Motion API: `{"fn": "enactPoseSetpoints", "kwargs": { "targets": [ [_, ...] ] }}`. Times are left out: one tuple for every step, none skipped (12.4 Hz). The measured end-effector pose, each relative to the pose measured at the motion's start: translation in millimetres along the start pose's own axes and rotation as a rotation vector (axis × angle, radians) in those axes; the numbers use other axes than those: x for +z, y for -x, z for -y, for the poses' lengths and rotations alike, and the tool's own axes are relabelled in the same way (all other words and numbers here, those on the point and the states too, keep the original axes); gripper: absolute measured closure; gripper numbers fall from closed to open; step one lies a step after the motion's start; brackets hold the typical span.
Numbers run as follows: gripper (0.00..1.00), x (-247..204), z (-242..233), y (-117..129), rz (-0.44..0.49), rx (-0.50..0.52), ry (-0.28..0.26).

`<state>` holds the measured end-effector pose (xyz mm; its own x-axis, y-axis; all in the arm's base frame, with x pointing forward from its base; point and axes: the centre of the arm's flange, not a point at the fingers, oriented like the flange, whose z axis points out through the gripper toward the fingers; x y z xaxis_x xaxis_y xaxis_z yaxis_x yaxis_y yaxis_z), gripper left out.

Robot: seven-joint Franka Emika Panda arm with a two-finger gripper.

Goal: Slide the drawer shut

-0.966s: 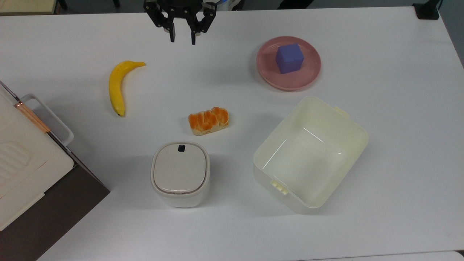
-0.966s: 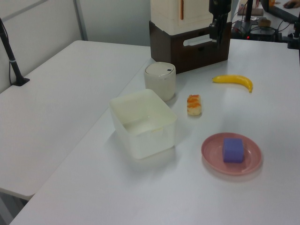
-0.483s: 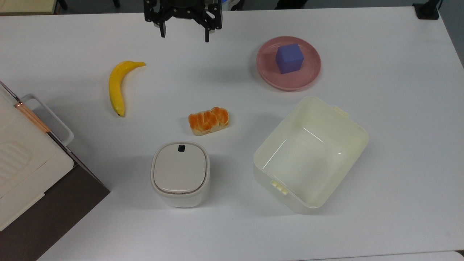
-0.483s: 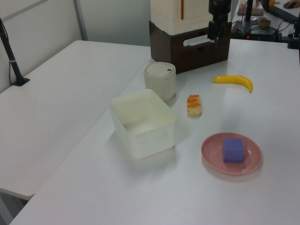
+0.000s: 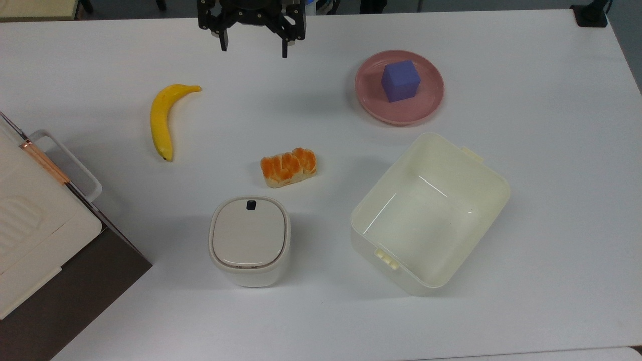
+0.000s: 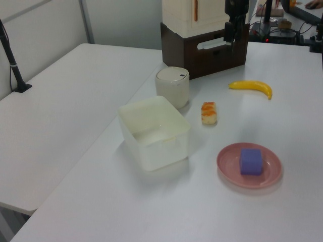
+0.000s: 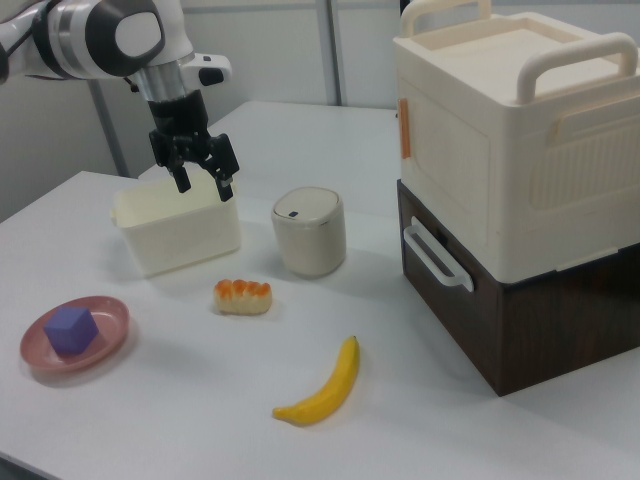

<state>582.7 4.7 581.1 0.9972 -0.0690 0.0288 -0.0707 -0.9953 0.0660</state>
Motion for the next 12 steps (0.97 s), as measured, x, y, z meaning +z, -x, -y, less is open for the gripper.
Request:
{"fn": "enactPoseSetpoints", "kwargs": {
  "targets": [
    [0.0, -0.1, -0.1, 0.0, 0.0, 0.0, 0.0],
    [0.0, -0.1, -0.2, 0.0, 0.0, 0.0, 0.0],
    [0.0, -0.1, -0.2, 0.0, 0.0, 0.0, 0.0],
    [0.0, -0.4, -0.2, 0.1, -0.001, 0.0, 0.0],
    [0.0, -1.0, -0.2, 0.4, -0.002, 0.0, 0.0],
    [0.0, -1.3, -0.2, 0.5, -0.002, 0.001, 0.0],
    [0.0, -1.4, -0.2, 0.5, -0.002, 0.001, 0.0],
    [0.0, -1.4, -0.2, 0.5, -0.002, 0.001, 0.0],
    [0.0, -1.4, 0.0, 0.5, -0.002, 0.0, 0.0],
    [0.0, -1.4, 0.9, 0.6, -0.002, -0.001, 0.0],
    [0.0, -1.5, 2.0, 0.7, -0.003, -0.003, 0.0],
    [0.0, -1.5, 2.6, 0.7, -0.003, -0.004, 0.0]
  ]
}}
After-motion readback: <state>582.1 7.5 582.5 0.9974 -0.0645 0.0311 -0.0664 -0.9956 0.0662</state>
